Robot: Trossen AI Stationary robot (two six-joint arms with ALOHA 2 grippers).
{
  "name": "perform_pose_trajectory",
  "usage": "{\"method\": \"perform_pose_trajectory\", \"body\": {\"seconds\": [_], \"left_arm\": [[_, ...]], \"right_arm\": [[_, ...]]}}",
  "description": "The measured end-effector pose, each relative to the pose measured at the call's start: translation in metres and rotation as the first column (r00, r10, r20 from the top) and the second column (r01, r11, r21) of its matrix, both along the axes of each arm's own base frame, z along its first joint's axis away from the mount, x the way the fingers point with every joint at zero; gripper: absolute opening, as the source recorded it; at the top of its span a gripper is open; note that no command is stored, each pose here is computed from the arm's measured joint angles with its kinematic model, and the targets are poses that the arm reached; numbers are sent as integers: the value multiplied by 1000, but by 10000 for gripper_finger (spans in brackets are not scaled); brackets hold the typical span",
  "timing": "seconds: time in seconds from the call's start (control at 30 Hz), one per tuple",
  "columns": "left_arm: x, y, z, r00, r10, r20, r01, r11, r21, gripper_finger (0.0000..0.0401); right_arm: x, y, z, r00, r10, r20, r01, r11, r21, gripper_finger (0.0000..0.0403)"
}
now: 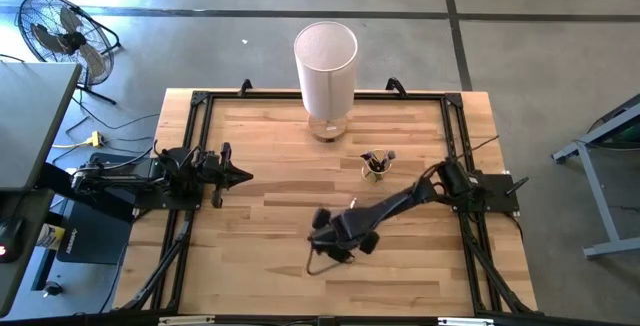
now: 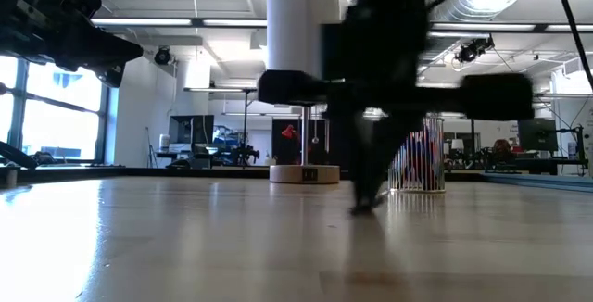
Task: Pick & Place Makeup Brushes
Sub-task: Put the black eyeshadow brush into the makeup brush holder
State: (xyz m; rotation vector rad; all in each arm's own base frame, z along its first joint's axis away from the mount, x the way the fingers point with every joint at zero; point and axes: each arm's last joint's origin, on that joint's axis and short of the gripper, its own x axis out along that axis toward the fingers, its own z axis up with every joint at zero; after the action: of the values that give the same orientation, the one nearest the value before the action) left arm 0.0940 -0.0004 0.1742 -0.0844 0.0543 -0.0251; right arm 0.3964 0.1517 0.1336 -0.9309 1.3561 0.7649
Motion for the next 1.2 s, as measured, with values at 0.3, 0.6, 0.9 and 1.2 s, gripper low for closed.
{"method": "perform_pose_trajectory", "body": {"seconds": [0.3, 0.6, 0.9, 1.2], "left_arm": [[0, 0, 0, 1000, 0, 0, 0, 1000, 0, 1], [0, 0, 0, 1000, 0, 0, 0, 1000, 0, 1], [0, 0, 0, 1000, 0, 0, 0, 1000, 0, 1], [0, 0, 0, 1000, 0, 0, 0, 1000, 0, 1]], "right_arm": [[-25, 42, 3, 992, 116, -51, -115, 993, 18, 14], [-45, 75, 3, 986, 161, -36, -162, 986, -32, 67], [-62, 99, 4, 979, 205, -2, -204, 973, -110, 116], [-67, 84, 62, 962, -188, 197, 202, 978, -52, 126]]}}
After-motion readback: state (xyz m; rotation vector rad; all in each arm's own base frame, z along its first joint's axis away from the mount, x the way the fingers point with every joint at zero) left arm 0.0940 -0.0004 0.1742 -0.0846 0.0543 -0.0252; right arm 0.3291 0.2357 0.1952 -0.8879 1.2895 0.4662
